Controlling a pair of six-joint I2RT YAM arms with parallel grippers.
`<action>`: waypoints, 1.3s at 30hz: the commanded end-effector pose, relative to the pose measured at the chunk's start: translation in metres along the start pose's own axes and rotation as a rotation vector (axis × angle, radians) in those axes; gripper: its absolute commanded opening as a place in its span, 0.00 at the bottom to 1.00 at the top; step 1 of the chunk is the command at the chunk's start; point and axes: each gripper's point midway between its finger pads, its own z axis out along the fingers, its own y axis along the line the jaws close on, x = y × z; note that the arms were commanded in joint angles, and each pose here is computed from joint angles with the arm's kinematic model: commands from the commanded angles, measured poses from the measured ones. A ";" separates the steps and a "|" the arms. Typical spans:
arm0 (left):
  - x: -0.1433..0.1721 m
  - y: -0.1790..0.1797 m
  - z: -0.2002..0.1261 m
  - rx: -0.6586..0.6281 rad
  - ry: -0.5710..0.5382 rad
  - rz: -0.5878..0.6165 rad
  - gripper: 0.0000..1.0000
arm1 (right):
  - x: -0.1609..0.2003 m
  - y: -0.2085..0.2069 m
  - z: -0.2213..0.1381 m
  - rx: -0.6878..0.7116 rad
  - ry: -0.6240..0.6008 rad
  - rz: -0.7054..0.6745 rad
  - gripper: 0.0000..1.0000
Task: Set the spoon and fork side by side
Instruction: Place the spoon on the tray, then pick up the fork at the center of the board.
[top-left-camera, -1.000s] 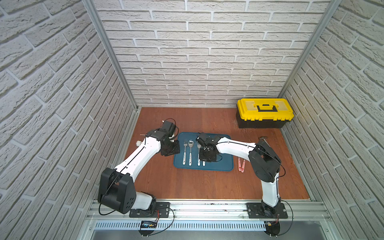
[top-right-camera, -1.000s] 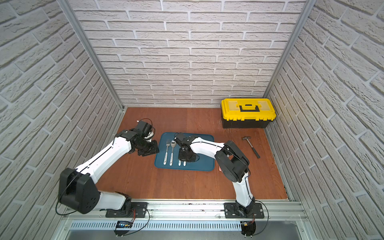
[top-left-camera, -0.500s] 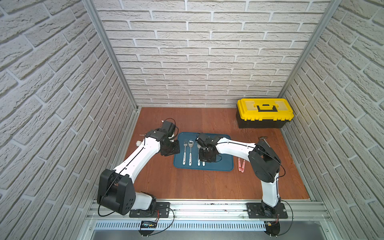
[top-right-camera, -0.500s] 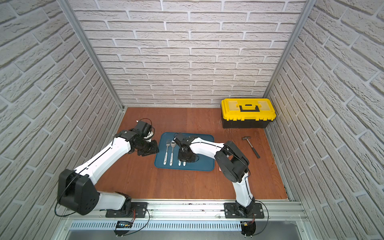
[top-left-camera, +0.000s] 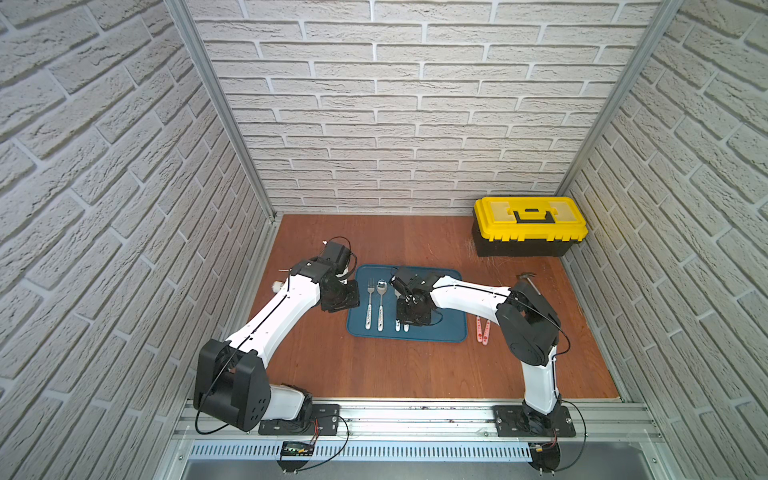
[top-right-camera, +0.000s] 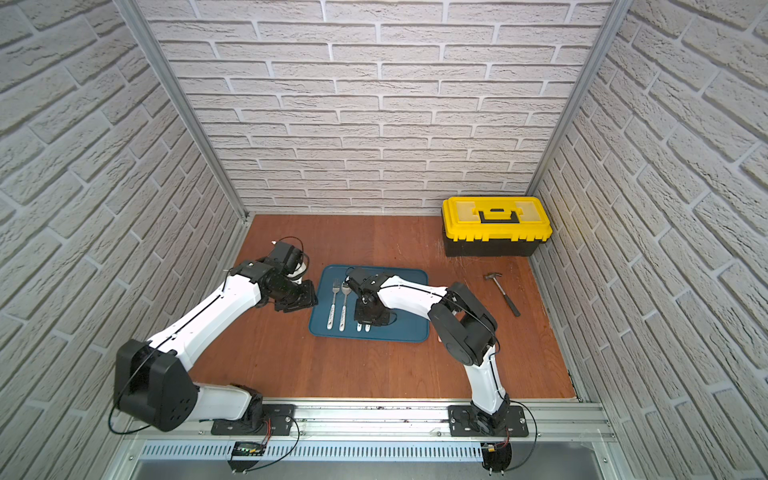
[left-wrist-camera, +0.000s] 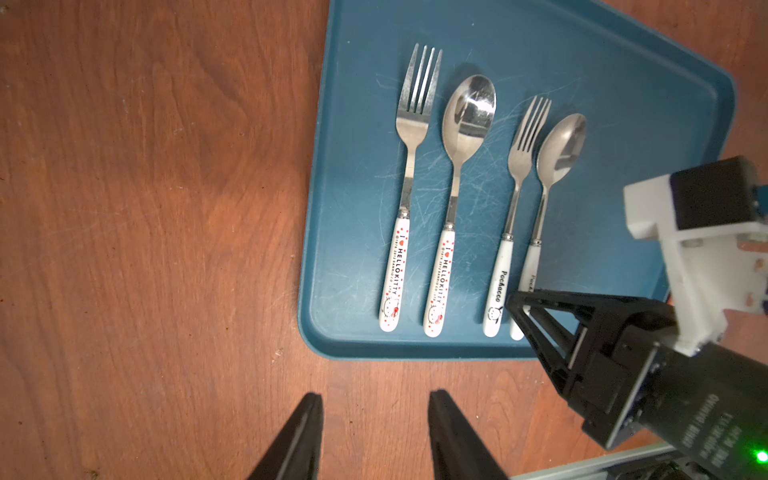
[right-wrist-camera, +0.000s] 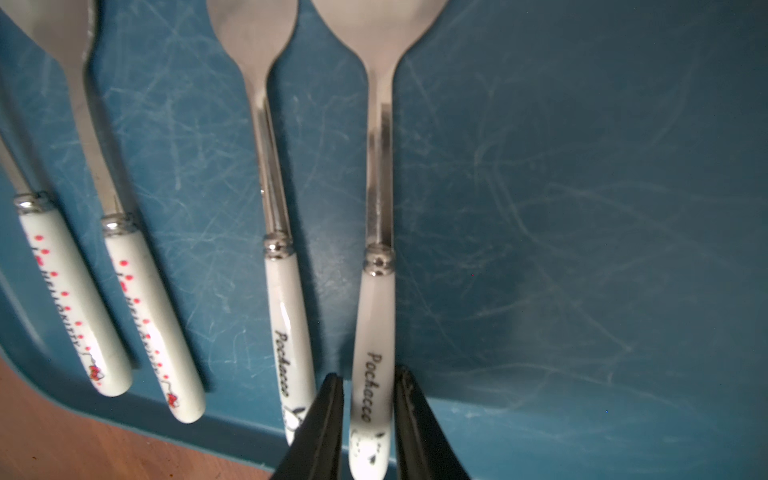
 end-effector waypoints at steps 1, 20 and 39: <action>0.004 0.001 -0.006 0.009 0.000 0.003 0.47 | 0.005 -0.010 -0.006 0.050 -0.006 -0.012 0.28; -0.008 -0.067 -0.009 0.021 -0.041 0.180 0.49 | -0.005 -0.060 -0.125 -0.018 -0.273 -0.075 0.39; 0.033 -0.284 0.072 0.160 0.167 0.436 0.45 | -0.013 -0.294 -0.136 0.219 -0.504 0.459 0.45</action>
